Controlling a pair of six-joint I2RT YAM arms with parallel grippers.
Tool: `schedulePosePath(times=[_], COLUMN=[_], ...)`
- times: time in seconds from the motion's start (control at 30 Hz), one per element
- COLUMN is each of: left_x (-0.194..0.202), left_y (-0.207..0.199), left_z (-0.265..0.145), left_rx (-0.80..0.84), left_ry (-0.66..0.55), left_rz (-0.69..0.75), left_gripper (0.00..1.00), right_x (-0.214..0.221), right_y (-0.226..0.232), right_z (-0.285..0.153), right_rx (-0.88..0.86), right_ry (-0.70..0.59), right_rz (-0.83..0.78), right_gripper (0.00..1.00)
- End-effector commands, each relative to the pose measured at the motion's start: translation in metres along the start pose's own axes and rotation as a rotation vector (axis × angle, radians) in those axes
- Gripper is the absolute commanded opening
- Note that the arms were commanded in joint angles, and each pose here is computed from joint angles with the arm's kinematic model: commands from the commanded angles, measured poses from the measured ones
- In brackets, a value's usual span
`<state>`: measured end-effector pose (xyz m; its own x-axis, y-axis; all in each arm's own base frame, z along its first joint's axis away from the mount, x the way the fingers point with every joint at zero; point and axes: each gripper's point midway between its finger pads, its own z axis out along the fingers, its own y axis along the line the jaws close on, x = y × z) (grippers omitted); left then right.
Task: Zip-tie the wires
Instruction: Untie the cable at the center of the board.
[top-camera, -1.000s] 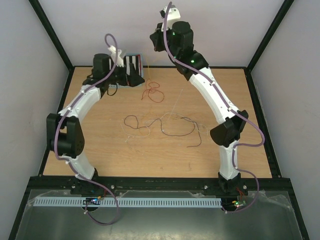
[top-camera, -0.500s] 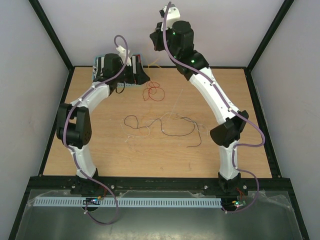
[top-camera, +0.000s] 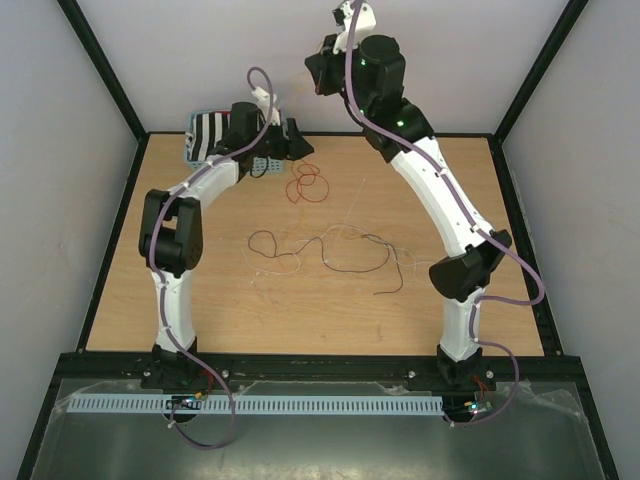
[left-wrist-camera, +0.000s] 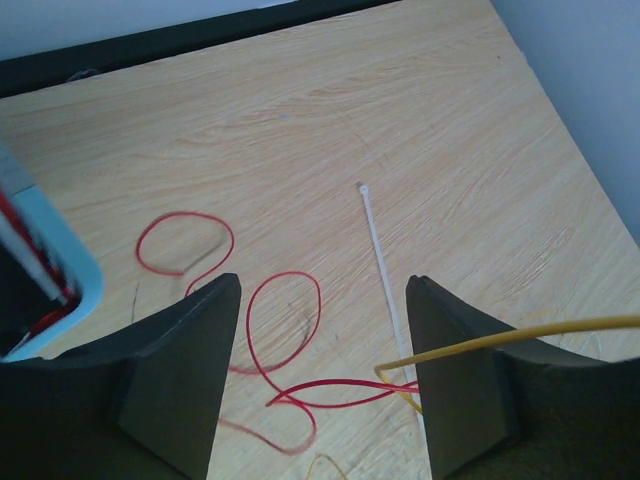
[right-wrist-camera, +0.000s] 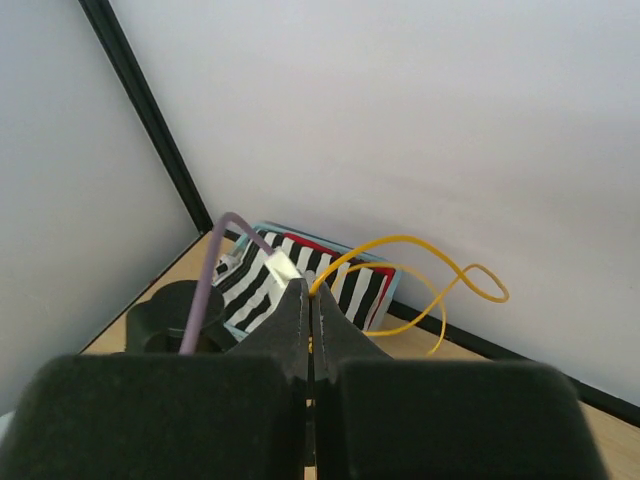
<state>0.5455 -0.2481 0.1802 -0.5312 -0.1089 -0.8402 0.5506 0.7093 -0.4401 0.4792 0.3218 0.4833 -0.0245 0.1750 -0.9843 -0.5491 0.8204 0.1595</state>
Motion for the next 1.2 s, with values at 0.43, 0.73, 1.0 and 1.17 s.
schedulePosePath(times=[0.43,0.73,1.0,1.17], left_x=[-0.070,-0.060,-0.084,-0.096], left_y=[0.027,0.025,0.040,0.054], left_z=[-0.055,-0.051,-0.059,-0.081], left_rx=[-0.201,-0.514,-0.746,-0.818], left_ry=[-0.105,0.095,0.140,0.137], left_rz=[0.336,0.929,1.094,1.081], left_gripper=[0.00,0.00,0.00,0.00], right_x=[0.011,0.061,0.082,0.089], right_y=[-0.082,-0.115,-0.137,-0.179], right_z=[-0.039,-0.051,-0.071,-0.099], right_rx=[0.299,0.419,0.530,0.662], right_ry=[0.057,0.179,0.241,0.271], right_rz=[-0.178,-0.238,-0.283,-0.274], right_gripper=[0.00,0.00,0.00,0.00])
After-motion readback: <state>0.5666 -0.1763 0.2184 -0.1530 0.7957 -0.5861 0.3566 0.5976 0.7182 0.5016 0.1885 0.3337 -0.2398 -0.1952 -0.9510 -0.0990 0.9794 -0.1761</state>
